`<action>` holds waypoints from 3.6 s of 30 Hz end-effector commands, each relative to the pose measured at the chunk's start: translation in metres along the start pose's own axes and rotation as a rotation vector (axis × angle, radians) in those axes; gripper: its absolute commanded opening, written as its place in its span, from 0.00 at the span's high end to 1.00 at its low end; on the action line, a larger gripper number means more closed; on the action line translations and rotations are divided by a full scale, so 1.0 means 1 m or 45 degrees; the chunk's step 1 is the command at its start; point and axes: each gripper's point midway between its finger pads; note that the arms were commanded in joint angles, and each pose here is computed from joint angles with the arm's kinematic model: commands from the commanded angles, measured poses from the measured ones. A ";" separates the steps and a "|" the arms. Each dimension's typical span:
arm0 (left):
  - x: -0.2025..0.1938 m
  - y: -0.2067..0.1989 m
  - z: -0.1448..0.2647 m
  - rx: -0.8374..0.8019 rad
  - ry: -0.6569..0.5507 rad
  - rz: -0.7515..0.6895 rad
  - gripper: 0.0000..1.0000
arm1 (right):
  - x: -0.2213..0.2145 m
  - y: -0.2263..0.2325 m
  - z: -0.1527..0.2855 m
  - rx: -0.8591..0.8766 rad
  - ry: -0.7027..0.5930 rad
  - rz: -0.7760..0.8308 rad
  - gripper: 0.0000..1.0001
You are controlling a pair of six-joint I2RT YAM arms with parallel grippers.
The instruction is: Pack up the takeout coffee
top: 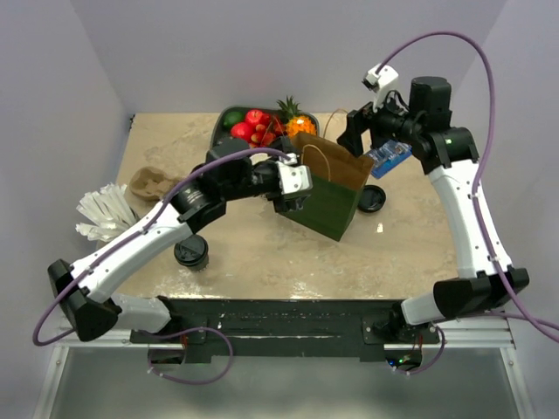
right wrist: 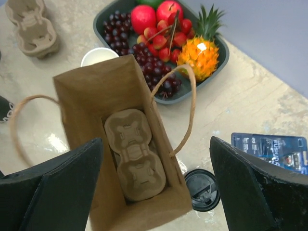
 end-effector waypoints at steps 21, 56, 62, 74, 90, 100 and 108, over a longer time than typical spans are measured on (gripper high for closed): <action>-0.002 -0.005 -0.024 -0.131 -0.029 -0.107 0.12 | -0.064 -0.006 -0.038 0.112 0.207 0.095 0.23; -0.029 0.153 0.121 0.683 0.167 -0.054 0.09 | -0.055 0.090 0.001 0.325 0.132 0.475 1.00; -0.034 0.148 0.115 0.661 0.141 0.010 0.09 | -0.068 0.120 0.023 0.391 0.138 0.580 1.00; -0.050 0.137 0.107 0.620 0.155 0.080 0.09 | -0.100 0.138 0.043 0.470 0.187 0.663 1.00; -0.067 0.139 0.093 0.593 0.174 0.117 0.09 | -0.074 0.100 0.031 0.134 0.046 0.779 1.00; -0.066 0.138 0.095 0.594 0.182 0.121 0.08 | -0.072 0.098 0.012 0.124 -0.008 0.885 1.00; -0.058 0.057 0.082 0.205 0.039 0.358 0.10 | -0.095 0.134 0.030 0.389 0.040 0.774 1.00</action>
Point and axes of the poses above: each gripper's point midway between its finger pads, its own z axis back along the fingers, its own y axis along the line the jaws close on, x = y × z, and after that the axes turned 3 degrees about -z, right-handed
